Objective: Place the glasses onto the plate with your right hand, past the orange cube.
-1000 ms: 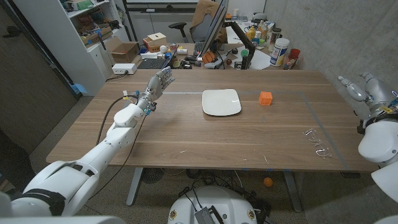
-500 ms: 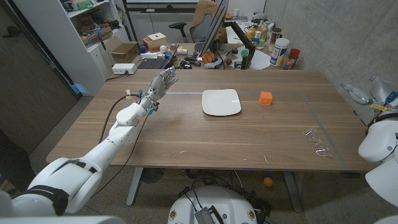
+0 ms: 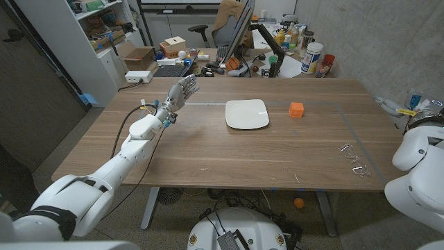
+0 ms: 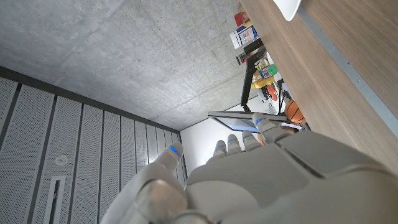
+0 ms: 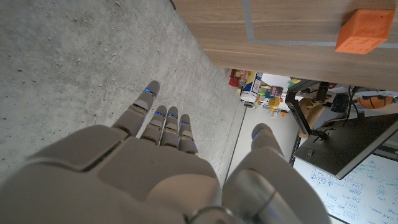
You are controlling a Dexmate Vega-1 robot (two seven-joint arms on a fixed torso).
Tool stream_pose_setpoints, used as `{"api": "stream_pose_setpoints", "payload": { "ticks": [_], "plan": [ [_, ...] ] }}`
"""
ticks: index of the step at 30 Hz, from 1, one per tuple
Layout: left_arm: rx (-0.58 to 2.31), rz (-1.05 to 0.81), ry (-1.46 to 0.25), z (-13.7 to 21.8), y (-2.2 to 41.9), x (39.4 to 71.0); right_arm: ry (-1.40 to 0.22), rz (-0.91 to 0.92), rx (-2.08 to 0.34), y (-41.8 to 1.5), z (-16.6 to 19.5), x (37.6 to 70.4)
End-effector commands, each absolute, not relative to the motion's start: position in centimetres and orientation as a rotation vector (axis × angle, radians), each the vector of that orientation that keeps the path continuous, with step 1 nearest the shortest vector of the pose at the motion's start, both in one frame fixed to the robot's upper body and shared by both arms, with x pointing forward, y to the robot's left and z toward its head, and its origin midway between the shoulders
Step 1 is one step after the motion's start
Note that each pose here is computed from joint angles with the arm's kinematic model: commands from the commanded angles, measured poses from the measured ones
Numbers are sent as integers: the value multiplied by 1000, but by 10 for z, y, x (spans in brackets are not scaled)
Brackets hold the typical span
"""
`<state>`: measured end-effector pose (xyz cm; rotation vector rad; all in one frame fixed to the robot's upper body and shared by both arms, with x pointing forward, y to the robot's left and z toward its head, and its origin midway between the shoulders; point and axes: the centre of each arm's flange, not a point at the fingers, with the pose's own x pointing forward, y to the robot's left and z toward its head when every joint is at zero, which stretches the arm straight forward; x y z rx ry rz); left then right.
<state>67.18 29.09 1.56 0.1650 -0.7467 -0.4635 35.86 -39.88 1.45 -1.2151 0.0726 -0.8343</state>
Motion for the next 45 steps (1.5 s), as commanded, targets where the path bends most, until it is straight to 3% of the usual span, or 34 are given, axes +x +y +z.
{"api": "stream_pose_setpoints", "payload": {
  "ticks": [1,13,45],
  "plan": [
    [169,-463,-745,13,291,666,210,-800,-1256,-384,16,359],
    [164,-469,-751,12,288,662,257,-803,-1313,-379,13,358],
    [161,-458,-744,10,297,662,368,-706,-1371,-373,-4,400]
  ]
}}
